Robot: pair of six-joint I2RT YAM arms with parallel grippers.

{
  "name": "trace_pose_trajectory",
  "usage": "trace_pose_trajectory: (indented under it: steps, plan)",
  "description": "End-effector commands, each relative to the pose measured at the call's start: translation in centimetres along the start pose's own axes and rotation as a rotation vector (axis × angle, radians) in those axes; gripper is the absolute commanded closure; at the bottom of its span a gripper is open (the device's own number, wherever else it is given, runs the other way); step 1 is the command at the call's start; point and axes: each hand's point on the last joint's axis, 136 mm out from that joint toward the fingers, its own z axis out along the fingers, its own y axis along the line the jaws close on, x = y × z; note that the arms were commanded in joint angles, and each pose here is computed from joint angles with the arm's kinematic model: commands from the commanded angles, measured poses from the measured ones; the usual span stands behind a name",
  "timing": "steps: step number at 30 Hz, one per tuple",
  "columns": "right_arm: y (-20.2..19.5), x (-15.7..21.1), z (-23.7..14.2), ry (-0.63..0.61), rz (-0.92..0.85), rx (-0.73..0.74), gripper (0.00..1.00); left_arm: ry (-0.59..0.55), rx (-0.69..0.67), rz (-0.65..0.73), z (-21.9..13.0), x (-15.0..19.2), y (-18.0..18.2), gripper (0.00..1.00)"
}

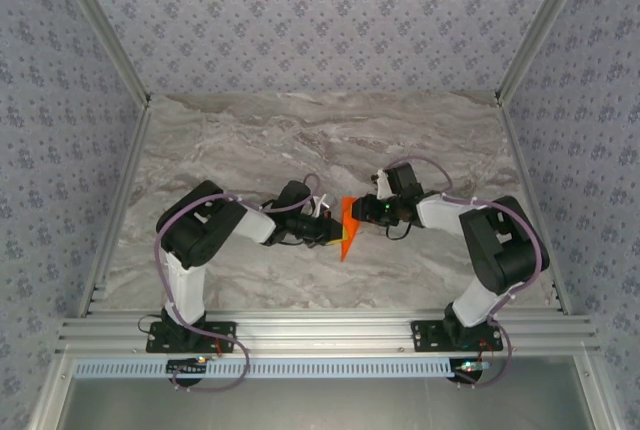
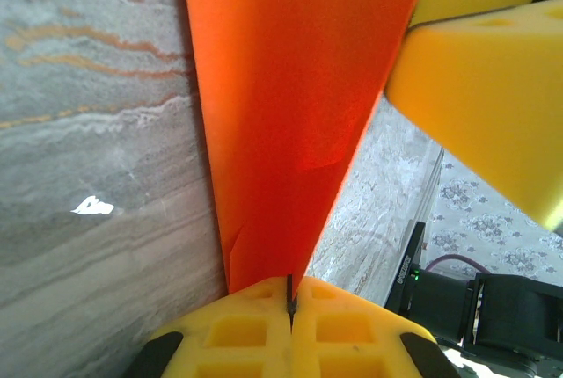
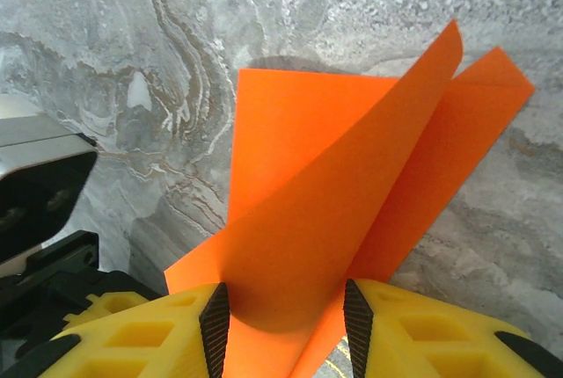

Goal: Fold a paper plane with a square sheet of paper (fold left side to right side)
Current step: Fold the wing for the fifth time at the center of the table.

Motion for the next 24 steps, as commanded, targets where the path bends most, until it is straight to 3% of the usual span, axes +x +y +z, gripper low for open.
trace_pose_trajectory:
  steps: [1,6,24]
  plan:
    - [-0.6,-0.1,0.3,0.021,-0.005,0.042,0.58,0.004,-0.058,-0.034,0.4,0.3,2.1,1.00]
    - [-1.5,0.7,0.8,0.060,0.016,0.077,0.59,-0.001,-0.041,-0.017,0.2,0.1,1.3,0.99]
    - [-2.0,1.4,1.5,0.102,0.030,0.091,0.59,-0.056,-0.016,0.044,-1.9,-1.8,-2.2,0.65]
